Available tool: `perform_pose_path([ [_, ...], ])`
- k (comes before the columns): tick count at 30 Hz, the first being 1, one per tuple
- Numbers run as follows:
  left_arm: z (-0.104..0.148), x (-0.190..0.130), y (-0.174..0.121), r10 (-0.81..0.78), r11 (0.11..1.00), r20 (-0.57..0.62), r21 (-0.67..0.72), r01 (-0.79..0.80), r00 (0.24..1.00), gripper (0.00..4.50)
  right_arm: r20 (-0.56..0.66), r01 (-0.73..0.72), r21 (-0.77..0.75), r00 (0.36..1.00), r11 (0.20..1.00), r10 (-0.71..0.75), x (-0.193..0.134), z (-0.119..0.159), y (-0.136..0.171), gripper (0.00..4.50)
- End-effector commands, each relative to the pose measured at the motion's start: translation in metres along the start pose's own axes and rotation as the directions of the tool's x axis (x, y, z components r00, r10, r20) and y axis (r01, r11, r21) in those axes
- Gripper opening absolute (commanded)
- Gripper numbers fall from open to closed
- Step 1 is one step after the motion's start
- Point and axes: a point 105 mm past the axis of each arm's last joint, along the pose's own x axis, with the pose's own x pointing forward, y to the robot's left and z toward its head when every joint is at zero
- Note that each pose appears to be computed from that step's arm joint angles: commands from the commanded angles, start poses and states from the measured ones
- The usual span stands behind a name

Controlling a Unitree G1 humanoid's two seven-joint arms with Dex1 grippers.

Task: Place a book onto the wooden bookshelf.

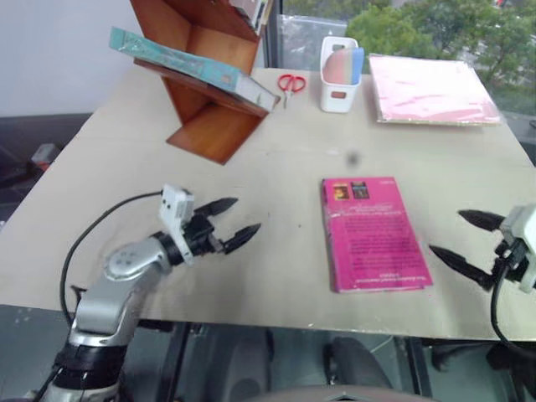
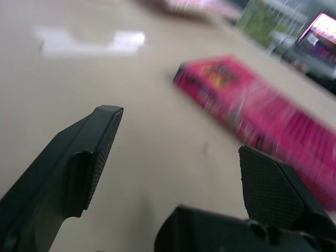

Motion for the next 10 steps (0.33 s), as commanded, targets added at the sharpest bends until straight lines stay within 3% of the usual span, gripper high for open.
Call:
perform_pose_path([
  [1, 0.011, -0.018, 0.006, 0.015, 0.999, 0.013, 0.048, -0.015, 1.000, 4.26, -0.040, 0.051, -0.010, 0.998, 0.999, -0.052, -0.012, -0.002, -0.012, 4.50],
  [10, 0.002, -0.037, 0.007, 0.017, 0.998, -0.062, 0.058, -0.013, 0.998, 4.26, -0.097, 0.073, 0.008, 0.993, 0.997, -0.072, -0.009, -0.017, -0.021, 4.50],
])
